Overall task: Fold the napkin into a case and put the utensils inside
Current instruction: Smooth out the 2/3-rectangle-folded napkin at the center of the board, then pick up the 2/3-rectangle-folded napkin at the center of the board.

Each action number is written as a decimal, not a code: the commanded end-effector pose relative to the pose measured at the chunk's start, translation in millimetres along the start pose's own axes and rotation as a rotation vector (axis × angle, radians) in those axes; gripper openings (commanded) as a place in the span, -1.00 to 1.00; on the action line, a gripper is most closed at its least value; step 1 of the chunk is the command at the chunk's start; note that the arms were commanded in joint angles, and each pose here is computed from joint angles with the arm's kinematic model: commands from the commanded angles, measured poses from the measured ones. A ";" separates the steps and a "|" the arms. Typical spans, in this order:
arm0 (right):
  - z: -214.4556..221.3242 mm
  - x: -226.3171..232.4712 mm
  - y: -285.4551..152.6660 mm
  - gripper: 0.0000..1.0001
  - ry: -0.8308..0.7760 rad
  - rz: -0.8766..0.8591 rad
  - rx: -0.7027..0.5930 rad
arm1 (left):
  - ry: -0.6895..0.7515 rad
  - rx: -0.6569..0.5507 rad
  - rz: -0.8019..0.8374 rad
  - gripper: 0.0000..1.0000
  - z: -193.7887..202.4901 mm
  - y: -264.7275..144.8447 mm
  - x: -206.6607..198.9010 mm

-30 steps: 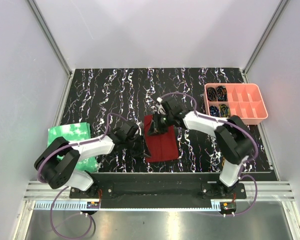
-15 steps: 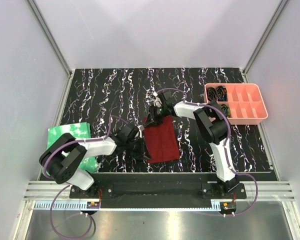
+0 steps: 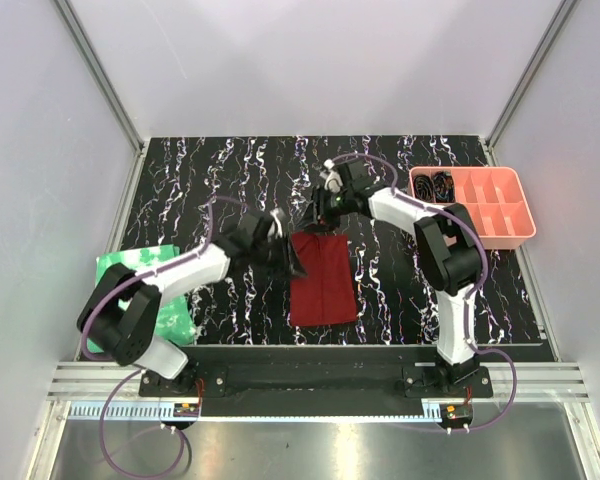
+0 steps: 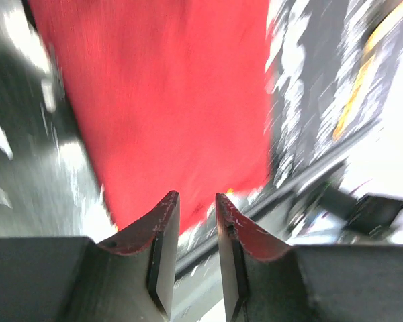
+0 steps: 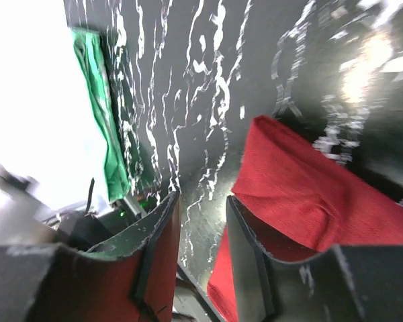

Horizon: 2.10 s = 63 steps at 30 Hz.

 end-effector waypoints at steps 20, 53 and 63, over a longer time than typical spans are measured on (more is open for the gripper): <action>-20.2 -52.2 -14.0 -0.53 -0.043 0.169 -0.056 | 0.033 0.004 -0.041 -0.47 -11.1 38.8 14.9; 89.8 -150.0 -222.2 0.99 0.378 0.536 -0.583 | 0.506 0.065 -0.619 0.19 59.5 111.7 -82.6; 104.4 -154.2 -192.2 0.99 0.314 0.441 -0.427 | 0.491 0.106 -0.646 -0.56 69.9 109.2 -72.6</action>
Point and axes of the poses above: each gripper's point midway between its finger pads, its own y axis out along the fingers, its own x axis along the line the jaws close on, z = x × y, the point moved 1 cm from there along -y, back along the fingers, and after that the axes turned 11 degrees about y, right-handed, at the moved point
